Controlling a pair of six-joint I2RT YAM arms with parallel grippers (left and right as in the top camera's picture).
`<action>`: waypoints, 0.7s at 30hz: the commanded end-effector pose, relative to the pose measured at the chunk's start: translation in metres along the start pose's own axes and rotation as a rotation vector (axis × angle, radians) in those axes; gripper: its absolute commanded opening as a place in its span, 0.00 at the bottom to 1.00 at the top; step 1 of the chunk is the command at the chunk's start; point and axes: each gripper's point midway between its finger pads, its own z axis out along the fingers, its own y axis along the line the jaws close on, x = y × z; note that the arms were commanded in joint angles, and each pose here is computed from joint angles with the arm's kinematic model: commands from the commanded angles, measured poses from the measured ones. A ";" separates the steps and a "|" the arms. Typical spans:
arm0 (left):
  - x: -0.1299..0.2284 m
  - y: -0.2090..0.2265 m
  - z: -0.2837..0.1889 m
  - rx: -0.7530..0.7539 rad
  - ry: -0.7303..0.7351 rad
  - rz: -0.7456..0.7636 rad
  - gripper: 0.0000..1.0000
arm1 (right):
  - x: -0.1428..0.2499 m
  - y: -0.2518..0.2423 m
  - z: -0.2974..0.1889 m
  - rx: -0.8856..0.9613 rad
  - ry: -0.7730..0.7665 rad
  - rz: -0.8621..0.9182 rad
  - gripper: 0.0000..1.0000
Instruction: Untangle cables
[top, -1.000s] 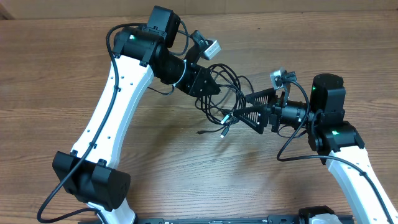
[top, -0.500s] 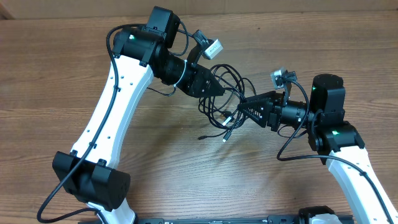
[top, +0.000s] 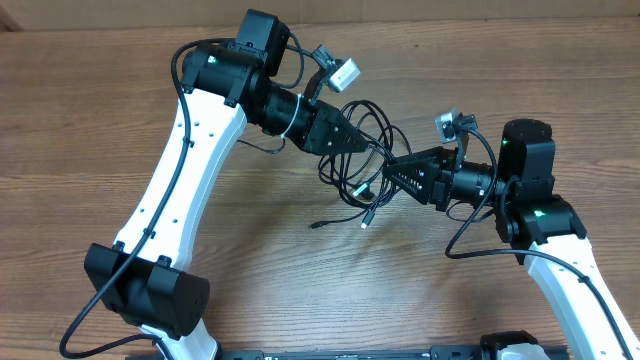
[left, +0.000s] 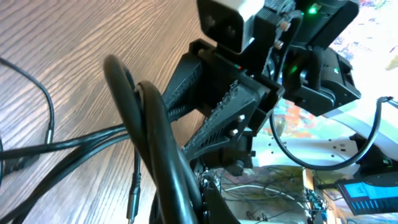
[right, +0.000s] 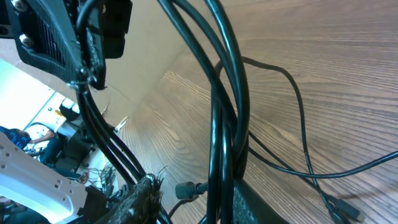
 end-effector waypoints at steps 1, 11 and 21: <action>-0.011 -0.017 -0.004 0.051 -0.042 0.067 0.04 | -0.004 0.006 -0.002 -0.005 -0.009 -0.025 0.36; -0.021 -0.018 -0.005 0.065 -0.070 0.052 0.04 | -0.005 0.006 -0.002 -0.006 -0.009 -0.025 0.14; -0.025 -0.003 -0.005 -0.022 -0.077 0.000 0.04 | -0.005 0.006 -0.002 -0.005 -0.009 -0.026 0.04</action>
